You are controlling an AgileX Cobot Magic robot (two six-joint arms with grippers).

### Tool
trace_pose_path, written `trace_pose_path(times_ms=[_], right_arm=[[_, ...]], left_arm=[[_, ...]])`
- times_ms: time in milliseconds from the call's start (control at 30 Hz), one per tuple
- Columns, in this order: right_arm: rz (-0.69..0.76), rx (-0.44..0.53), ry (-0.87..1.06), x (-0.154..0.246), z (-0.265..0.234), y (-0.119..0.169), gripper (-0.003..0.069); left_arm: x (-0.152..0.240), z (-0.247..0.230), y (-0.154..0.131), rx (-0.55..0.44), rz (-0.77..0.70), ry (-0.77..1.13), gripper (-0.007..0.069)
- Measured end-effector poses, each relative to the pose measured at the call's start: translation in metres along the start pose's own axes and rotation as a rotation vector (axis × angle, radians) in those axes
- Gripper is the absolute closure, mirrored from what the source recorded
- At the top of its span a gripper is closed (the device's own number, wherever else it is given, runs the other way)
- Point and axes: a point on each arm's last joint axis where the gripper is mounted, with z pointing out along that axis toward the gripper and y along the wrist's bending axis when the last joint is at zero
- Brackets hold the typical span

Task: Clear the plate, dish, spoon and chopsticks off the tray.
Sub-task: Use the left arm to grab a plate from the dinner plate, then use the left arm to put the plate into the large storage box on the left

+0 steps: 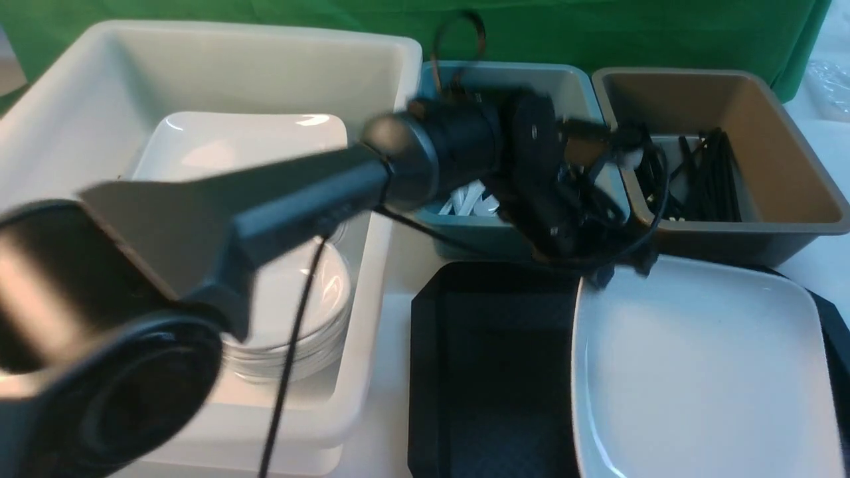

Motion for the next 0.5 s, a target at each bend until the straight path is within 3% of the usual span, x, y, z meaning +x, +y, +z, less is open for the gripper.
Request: trace_pose_path(times_ms=[367, 500], right_arm=[[0.002, -0.036, -0.136, -0.026, -0.035, 0.006, 0.0621], [-0.026, -0.113, -0.199, -0.035, -0.049, 0.014, 0.0621]], left_arm=[[-0.023, -0.115, -0.025, -0.059, 0.153, -0.177, 0.0592], [-0.024, -0.148, -0.032, -0.073, 0.175, -0.227, 0.0592]])
